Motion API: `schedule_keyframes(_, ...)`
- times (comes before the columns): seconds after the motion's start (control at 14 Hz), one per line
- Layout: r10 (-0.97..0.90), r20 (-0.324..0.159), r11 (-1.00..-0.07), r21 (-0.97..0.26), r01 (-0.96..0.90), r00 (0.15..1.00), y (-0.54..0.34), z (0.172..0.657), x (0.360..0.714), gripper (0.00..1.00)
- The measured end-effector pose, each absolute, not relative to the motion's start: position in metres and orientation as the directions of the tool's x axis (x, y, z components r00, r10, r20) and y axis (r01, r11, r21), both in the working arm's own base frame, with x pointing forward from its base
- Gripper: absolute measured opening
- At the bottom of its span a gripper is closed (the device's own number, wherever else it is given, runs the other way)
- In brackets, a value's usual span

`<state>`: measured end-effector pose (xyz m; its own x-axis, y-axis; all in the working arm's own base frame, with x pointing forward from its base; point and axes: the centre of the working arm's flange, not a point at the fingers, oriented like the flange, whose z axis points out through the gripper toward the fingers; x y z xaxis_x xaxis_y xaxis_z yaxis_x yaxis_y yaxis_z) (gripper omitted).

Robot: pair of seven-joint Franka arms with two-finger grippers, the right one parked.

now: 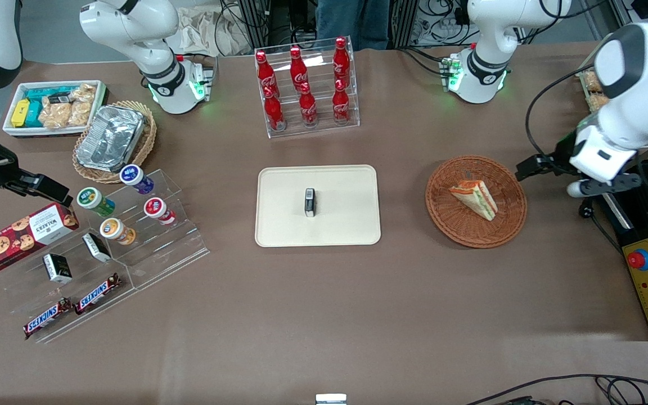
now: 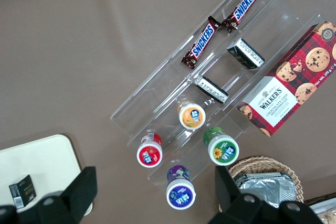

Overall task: Place sandwich from basket to tray
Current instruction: 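Move the left gripper down over the wrapped sandwich in the wicker basket, then close the left gripper on the sandwich and lift it from the basket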

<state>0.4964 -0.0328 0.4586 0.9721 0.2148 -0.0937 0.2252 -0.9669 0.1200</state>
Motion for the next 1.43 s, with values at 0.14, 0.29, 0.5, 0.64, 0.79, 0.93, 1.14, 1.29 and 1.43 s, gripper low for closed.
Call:
schedule_keyframes(0.14,0.283,-0.084,-0.95,0.115,0.292,0.955,-0.033,0.432,0.487,1.0)
schedule_keyframes(0.29,0.367,-0.065,-0.922,0.109,0.373,0.928,-0.044,0.401,0.479,1.0)
schedule_keyframes(0.5,0.441,-0.072,-0.89,0.091,0.447,0.894,-0.073,0.369,0.472,1.0)
schedule_keyframes(0.64,0.476,-0.088,-0.873,0.075,0.483,0.875,-0.076,0.358,0.473,1.0)
schedule_keyframes(0.79,0.519,-0.089,-0.848,0.068,0.525,0.85,-0.075,0.348,0.476,1.0)
schedule_keyframes(0.93,0.549,-0.082,-0.83,0.066,0.554,0.832,-0.074,0.332,0.475,1.0)
schedule_keyframes(1.14,0.601,-0.081,-0.794,0.052,0.606,0.795,-0.071,0.303,0.468,1.0)
schedule_keyframes(1.29,0.632,-0.077,-0.77,0.048,0.636,0.771,-0.072,0.291,0.468,1.0)
schedule_keyframes(1.43,0.662,-0.07,-0.745,0.048,0.665,0.746,-0.076,0.284,0.469,1.0)
